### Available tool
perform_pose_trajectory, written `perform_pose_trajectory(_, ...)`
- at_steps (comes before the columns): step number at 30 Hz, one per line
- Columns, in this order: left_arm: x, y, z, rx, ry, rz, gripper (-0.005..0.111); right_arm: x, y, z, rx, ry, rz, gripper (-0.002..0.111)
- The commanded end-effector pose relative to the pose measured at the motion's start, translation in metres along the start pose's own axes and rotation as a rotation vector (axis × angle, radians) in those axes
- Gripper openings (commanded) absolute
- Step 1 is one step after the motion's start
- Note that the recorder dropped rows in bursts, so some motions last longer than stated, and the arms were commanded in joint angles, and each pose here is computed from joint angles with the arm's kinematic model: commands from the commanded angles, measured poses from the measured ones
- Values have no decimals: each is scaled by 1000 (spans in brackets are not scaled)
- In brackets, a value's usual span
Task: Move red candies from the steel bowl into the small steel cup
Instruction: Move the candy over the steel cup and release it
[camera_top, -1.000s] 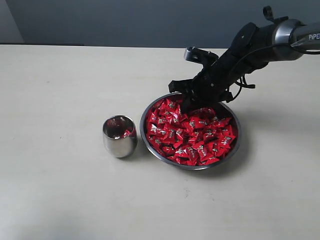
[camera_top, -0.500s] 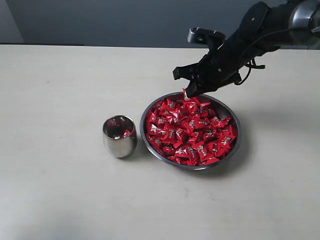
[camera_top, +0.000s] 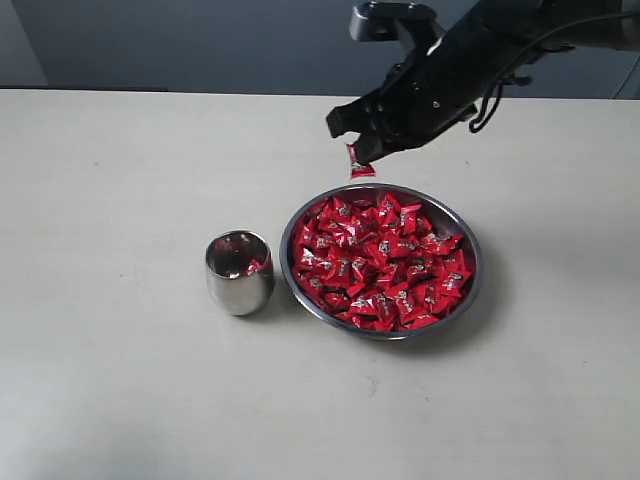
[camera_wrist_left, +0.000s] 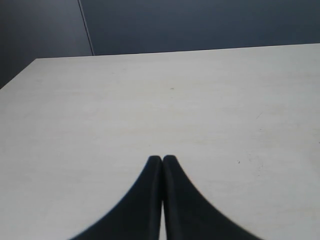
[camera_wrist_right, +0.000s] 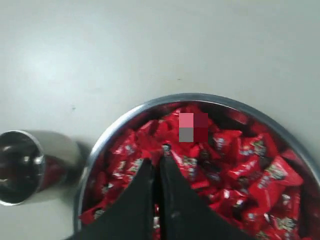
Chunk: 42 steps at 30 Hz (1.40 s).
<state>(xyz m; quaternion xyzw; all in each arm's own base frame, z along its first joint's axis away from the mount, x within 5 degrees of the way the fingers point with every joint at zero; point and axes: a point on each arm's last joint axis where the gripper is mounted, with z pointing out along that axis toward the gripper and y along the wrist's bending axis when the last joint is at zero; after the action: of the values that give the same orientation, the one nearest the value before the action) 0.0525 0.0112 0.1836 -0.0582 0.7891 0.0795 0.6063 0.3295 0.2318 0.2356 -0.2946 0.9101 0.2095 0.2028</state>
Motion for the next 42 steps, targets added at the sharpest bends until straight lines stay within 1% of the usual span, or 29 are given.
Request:
perform_pose_trajectory(1,1,0,0,7,-8,2,0,-3,46,1,-39,-48,-125,-1)
perform_pose_trajectory(6,1,0,0,7,-8,2,0,3,87,12,-88,-51,-232,-1)
perform_pose_trajectory(7,1,0,0,7,-8,2,0,6,99,14,-102,-54,-259,-1)
perform_pose_trajectory(10,1,0,0,7,-8,2,0,11,110,23,-118,-37,-280,-1)
perform_pose_trajectory(13,1,0,0,7,-8,2,0,20,116,45,-132,22,-281,-1)
perform_pose_trajectory(16,1,0,0,7,-8,2,0,23,123,54,-130,10,-300,-1)
perform_pose_trajectory(18,1,0,0,7,-8,2,0,22,126,55,-129,0,-304,-1)
perform_pose_trajectory(22,1,0,0,7,-8,2,0,26,124,61,-129,34,-309,-1)
perform_pose_trajectory(23,1,0,0,7,-8,2,0,26,124,61,-129,35,-309,1)
perform_pose_trajectory(25,1,0,0,7,-8,2,0,26,124,61,-128,33,-309,15)
perform_pose_trajectory(26,1,0,0,7,-8,2,0,26,124,61,-128,31,-309,31)
perform_pose_trajectory(28,1,0,0,7,-8,2,0,26,124,61,-128,31,-309,43)
perform_pose_trajectory(30,1,0,0,7,-8,2,0,26,124,61,-128,31,-309,42)
perform_pose_trajectory(32,1,0,0,7,-8,2,0,26,124,61,-128,31,-309,38)
perform_pose_trajectory(39,1,0,0,7,-8,2,0,25,124,57,-124,26,-317,38)
perform_pose_trajectory(42,1,0,0,7,-8,2,0,18,119,46,-83,-21,-347,37)
